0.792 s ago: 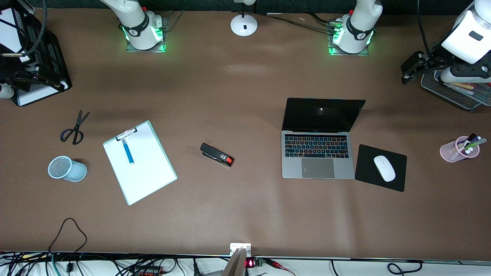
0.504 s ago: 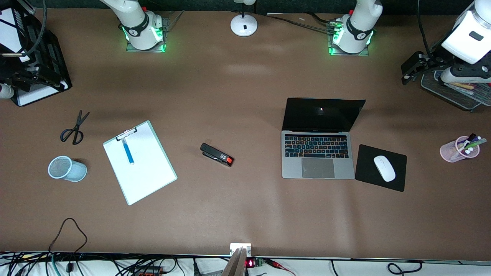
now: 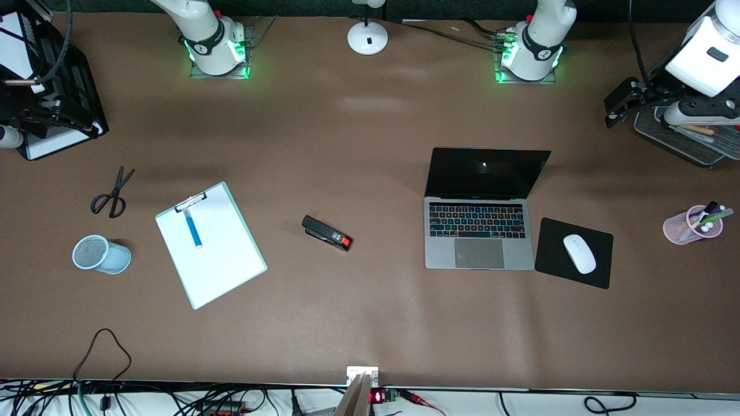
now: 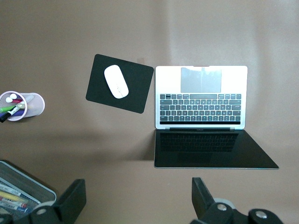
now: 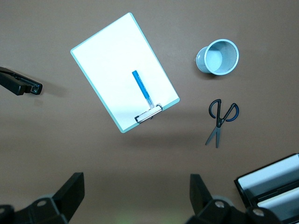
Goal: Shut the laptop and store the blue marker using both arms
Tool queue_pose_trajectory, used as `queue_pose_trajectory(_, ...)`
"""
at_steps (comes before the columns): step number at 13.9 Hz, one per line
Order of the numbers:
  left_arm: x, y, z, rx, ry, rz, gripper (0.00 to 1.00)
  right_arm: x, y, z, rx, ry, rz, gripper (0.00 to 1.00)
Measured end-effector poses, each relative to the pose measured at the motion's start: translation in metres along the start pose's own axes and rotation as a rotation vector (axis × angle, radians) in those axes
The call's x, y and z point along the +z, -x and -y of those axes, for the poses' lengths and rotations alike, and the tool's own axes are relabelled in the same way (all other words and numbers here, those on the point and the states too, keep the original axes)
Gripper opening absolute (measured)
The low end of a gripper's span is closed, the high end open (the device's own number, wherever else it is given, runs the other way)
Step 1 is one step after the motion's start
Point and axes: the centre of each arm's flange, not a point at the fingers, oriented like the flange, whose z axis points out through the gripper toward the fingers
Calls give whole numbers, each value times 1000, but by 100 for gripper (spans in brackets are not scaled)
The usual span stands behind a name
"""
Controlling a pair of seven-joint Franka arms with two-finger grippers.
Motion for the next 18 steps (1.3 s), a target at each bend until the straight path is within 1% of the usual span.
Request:
queue_pose_trajectory(2, 3, 0, -1, 3, -1, 14, 100, 3, -3, 1, -2, -2, -1, 100)
queue_pose_trajectory(5, 17, 7, -28, 24, -15, 90, 100, 16, -14, 4, -3, -1, -3, 100)
queue_pose_trajectory(7, 29, 13, -54, -7, -31, 134, 100, 31, -23, 5, -4, 3, 16, 100)
queue_pose_trajectory(9, 44, 22, -82, -35, -35, 173, 100, 53, -36, 12, -13, 6, 41, 100)
queue_pose_trajectory(11, 60, 30, -98, -70, -2, 226, 100, 77, -49, 27, -35, 12, 70, 100)
queue_pose_trajectory(12, 69, 33, -102, -75, 1, 248, 100, 89, -56, 37, -50, 16, 81, 100)
queue_pose_trajectory(15, 92, 50, -120, -58, -7, 307, 100, 123, -78, 54, -73, 22, 85, 100)
queue_pose_trajectory(16, 100, 57, -125, -59, -4, 331, 100, 135, -85, 56, -71, 14, 83, 100)
queue_pose_trajectory(18, 118, 70, -132, -48, -16, 373, 100, 166, -98, 59, -67, 3, 98, 100)
